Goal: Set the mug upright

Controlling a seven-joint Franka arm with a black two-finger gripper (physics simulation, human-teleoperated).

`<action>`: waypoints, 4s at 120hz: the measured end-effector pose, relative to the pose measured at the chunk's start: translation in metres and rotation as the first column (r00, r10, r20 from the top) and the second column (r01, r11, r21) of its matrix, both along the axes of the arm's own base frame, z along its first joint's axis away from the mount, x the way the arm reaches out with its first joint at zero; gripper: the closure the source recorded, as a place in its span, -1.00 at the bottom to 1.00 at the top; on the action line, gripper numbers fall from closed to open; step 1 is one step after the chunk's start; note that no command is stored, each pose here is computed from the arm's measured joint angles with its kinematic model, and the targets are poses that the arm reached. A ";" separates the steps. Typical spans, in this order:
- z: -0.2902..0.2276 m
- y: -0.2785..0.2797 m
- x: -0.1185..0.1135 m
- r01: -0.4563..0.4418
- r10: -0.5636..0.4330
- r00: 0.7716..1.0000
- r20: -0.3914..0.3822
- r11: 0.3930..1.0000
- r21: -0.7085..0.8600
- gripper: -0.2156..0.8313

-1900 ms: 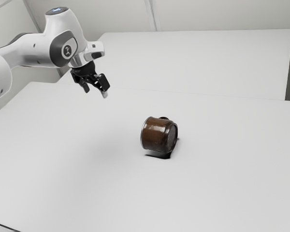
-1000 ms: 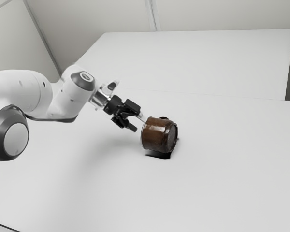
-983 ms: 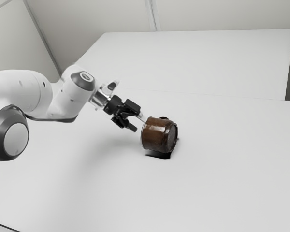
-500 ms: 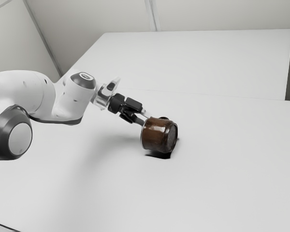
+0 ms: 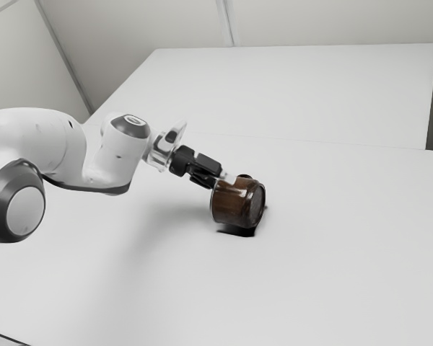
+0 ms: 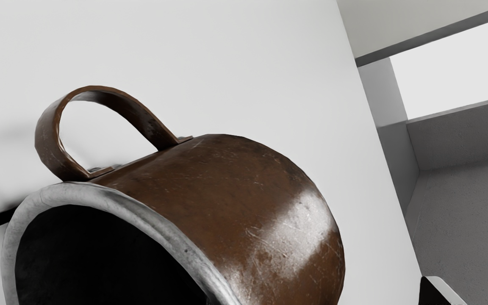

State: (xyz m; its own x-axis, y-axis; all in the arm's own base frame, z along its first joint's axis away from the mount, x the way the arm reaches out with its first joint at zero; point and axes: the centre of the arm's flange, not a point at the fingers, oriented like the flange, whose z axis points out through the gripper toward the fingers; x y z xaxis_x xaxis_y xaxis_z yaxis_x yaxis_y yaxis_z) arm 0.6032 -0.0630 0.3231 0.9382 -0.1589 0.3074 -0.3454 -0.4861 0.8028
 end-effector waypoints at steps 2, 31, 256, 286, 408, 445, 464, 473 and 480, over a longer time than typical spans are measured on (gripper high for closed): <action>0.000 -0.001 0.000 0.001 -0.001 1.000 0.002 1.000 0.000 -0.19; -0.004 -0.003 -0.002 -0.009 0.009 1.000 0.011 1.000 -0.018 0.60; 0.027 -0.034 -0.051 -0.172 0.288 0.957 0.017 0.522 0.835 0.88; 0.015 -0.031 -0.057 -0.262 0.419 0.907 0.037 0.494 0.829 0.88; 0.089 -0.006 -0.045 -0.376 0.561 0.826 0.051 0.482 0.792 -0.54; 0.200 0.016 -0.018 -0.381 0.468 0.871 0.151 0.450 0.808 -0.58; 0.249 0.025 -0.022 -0.363 0.403 0.897 0.182 0.435 0.824 -0.58; 0.280 0.030 -0.024 -0.370 0.382 0.901 0.205 0.432 0.822 -0.58; 0.295 0.033 -0.029 -0.363 0.366 0.907 0.207 0.435 0.824 -0.59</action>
